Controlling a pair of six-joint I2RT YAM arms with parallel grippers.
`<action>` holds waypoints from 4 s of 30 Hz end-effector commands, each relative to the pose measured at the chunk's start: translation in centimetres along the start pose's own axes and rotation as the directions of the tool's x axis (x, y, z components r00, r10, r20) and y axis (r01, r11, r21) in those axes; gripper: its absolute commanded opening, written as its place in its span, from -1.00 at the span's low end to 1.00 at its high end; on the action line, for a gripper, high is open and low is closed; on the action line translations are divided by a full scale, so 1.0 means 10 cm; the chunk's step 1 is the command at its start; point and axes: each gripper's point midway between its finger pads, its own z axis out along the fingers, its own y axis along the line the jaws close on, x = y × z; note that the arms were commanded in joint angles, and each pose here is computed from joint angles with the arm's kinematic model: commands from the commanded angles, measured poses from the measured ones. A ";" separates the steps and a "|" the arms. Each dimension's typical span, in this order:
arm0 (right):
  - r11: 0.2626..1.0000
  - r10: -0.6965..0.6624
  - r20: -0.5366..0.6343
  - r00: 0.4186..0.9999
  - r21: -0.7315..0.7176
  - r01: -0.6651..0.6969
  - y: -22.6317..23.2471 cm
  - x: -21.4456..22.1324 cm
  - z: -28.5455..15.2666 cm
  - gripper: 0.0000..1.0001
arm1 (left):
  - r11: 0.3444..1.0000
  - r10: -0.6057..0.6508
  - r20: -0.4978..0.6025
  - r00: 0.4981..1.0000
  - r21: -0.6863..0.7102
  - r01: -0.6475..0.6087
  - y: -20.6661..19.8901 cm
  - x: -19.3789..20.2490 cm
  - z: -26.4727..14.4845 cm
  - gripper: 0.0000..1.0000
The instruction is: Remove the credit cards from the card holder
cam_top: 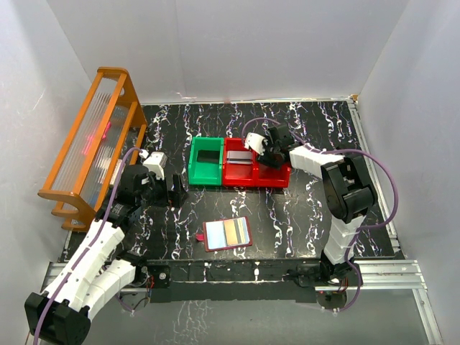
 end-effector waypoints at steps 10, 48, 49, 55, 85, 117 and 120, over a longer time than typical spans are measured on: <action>0.813 0.413 0.594 0.690 0.100 -0.573 -0.66 -1.02 -1.69 0.35 | 1.000 -0.007 0.008 1.000 0.014 0.007 -0.03 -0.04 -0.03 0.97; -0.186 0.948 -0.314 -0.046 -0.434 -0.881 2.57 -1.12 -1.57 -0.15 | 0.917 -0.368 -0.483 0.794 -0.050 0.395 -1.12 0.95 0.15 0.65; -0.188 0.948 -0.316 -0.046 -0.436 -0.880 2.58 -1.12 -1.57 -0.16 | 0.915 -0.375 -0.484 0.791 -0.055 0.400 -1.13 0.99 0.17 0.64; -0.190 0.942 -0.333 -0.039 -0.434 -0.880 2.63 -1.11 -1.55 -0.18 | 0.891 -0.416 -0.489 0.766 -0.053 0.450 -1.15 1.18 0.27 0.56; -0.190 0.917 -0.399 -0.021 -0.387 -0.902 2.80 -1.04 -1.41 -0.17 | 0.932 -0.356 -0.591 0.724 -0.171 0.319 -0.80 1.80 0.41 -0.23; -0.124 0.907 -0.421 0.012 -0.294 -0.948 2.86 -0.90 -1.37 -0.14 | 0.953 -0.291 -0.600 0.745 -0.118 0.277 -0.82 1.78 0.45 -0.53; -0.116 0.901 -0.432 0.027 -0.301 -0.946 2.89 -0.92 -1.36 -0.14 | 0.953 -0.289 -0.599 0.747 -0.104 0.285 -0.86 1.75 0.46 -0.54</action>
